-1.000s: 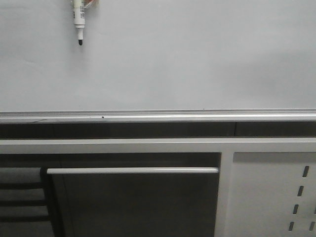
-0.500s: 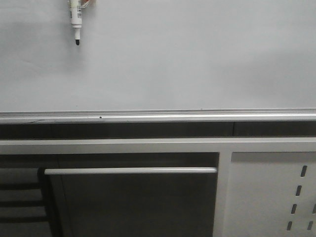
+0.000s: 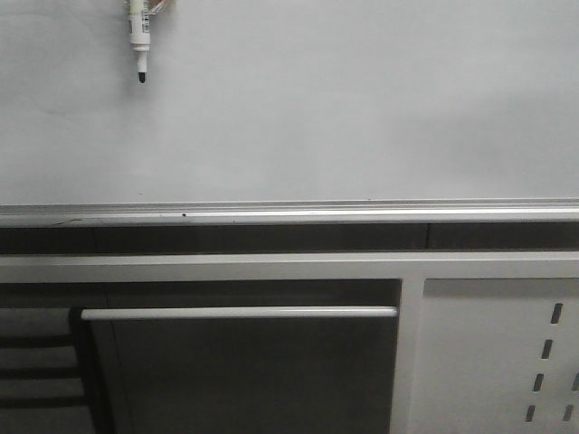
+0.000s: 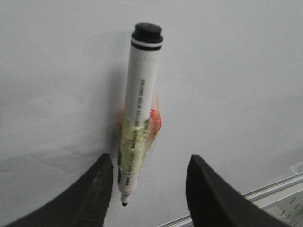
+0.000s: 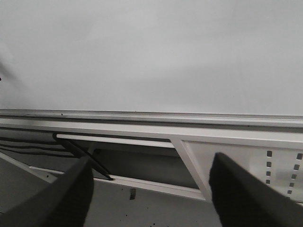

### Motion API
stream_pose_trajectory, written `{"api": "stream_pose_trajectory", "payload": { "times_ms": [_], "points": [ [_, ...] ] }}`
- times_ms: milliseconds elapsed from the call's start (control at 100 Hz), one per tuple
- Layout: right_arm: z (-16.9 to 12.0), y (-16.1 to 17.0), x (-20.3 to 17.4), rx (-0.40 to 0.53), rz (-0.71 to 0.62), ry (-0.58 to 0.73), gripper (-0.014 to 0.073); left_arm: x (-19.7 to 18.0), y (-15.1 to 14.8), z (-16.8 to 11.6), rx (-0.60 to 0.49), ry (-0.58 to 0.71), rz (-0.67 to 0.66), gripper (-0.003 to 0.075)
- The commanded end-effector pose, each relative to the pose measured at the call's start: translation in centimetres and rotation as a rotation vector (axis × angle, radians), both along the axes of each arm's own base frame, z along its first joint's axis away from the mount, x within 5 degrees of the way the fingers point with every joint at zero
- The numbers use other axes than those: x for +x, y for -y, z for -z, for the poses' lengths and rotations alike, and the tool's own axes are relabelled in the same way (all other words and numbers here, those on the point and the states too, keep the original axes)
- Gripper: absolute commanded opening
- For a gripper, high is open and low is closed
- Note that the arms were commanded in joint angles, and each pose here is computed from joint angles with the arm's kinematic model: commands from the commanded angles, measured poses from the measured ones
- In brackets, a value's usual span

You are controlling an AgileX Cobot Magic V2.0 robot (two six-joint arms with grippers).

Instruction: Write number 1 on whiteboard

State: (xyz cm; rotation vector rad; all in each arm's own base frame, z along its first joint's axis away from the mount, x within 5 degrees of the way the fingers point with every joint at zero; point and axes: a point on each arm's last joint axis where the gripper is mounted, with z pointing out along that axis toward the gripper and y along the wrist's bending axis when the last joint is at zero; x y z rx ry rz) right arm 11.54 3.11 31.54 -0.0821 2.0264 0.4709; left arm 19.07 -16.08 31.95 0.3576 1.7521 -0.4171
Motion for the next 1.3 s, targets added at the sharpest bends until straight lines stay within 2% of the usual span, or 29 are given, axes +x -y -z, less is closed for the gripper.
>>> {"api": "stream_pose_trajectory", "payload": {
  "times_ms": [0,350,950,1290],
  "points": [
    [-1.3,0.1,0.4,0.026,0.022,0.056,0.0468,0.5,0.1,-1.8,-0.018,0.070,-0.033,0.0333],
    [-1.3,0.0,0.4,0.026,0.017,0.051,0.0468,2.1,-0.4,-2.2,-0.013,0.076,-0.083,0.0333],
    [-1.3,0.1,0.4,0.026,0.019,0.053,0.0468,2.1,-0.2,-2.2,0.026,0.094,-0.041,0.0333],
    [-1.3,0.0,0.4,0.025,0.013,0.047,0.0468,3.1,0.2,-1.5,0.031,0.041,-0.018,0.0333]
  ]
}}
